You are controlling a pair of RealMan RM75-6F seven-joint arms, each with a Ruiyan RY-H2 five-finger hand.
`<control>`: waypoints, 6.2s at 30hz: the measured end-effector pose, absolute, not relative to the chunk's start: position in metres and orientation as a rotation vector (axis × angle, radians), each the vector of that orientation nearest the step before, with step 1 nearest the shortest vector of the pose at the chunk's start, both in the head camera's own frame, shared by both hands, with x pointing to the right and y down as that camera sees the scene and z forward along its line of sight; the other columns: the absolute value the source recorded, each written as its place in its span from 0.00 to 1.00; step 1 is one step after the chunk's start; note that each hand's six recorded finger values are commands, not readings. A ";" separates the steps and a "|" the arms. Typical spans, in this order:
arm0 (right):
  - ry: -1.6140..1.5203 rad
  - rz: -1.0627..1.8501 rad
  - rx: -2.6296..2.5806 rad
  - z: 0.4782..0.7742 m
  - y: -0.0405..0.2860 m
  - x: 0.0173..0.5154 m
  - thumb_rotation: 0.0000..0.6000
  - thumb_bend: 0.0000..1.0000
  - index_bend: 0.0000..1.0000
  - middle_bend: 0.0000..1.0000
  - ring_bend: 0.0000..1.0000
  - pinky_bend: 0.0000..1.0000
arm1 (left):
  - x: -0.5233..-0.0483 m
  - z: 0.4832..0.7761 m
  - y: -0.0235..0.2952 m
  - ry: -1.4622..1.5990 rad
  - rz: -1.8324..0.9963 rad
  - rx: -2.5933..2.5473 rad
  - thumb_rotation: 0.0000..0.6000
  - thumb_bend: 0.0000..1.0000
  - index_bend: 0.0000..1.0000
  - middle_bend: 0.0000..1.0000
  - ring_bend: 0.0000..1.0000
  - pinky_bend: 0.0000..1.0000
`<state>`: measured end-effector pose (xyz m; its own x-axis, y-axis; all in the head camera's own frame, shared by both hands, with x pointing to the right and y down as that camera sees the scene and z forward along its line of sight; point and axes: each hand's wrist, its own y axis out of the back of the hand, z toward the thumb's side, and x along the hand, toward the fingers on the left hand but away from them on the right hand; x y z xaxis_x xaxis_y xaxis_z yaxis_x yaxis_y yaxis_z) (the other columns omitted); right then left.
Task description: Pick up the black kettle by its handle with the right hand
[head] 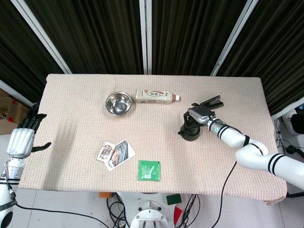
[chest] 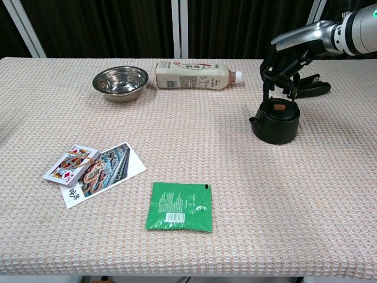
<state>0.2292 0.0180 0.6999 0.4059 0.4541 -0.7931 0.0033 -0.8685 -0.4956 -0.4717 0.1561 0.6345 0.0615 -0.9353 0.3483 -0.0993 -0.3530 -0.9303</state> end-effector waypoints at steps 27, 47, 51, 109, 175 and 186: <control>-0.411 1.446 -2.266 0.700 0.023 0.227 0.72 0.00 0.62 0.74 0.63 0.00 | -0.471 0.636 0.157 1.064 -1.384 -1.587 0.99 0.02 0.13 0.15 0.12 0.19; -0.418 1.447 -2.338 0.687 0.025 0.225 0.72 0.00 0.56 0.77 0.67 0.02 | -0.470 0.638 0.158 1.065 -1.382 -1.600 0.99 0.02 0.13 0.15 0.12 0.19; -0.422 1.451 -2.335 0.687 0.024 0.227 0.72 0.00 0.55 0.78 0.67 0.03 | -0.470 0.638 0.158 1.063 -1.382 -1.600 0.99 0.02 0.13 0.15 0.12 0.19; -0.730 1.198 -2.177 0.628 0.003 0.242 0.74 0.15 0.98 1.00 0.89 0.36 | -0.467 0.649 0.163 1.060 -1.394 -1.622 0.99 0.02 0.14 0.15 0.12 0.19; -0.448 1.252 -1.770 0.644 -0.008 0.249 1.00 0.65 1.00 1.00 0.95 0.49 | -0.470 0.655 0.168 1.070 -1.407 -1.632 0.99 0.02 0.14 0.15 0.12 0.19; -0.474 1.258 -1.793 0.644 -0.008 0.251 1.00 0.65 1.00 1.00 0.95 0.50 | -0.469 0.655 0.167 1.066 -1.405 -1.633 1.00 0.02 0.13 0.15 0.12 0.19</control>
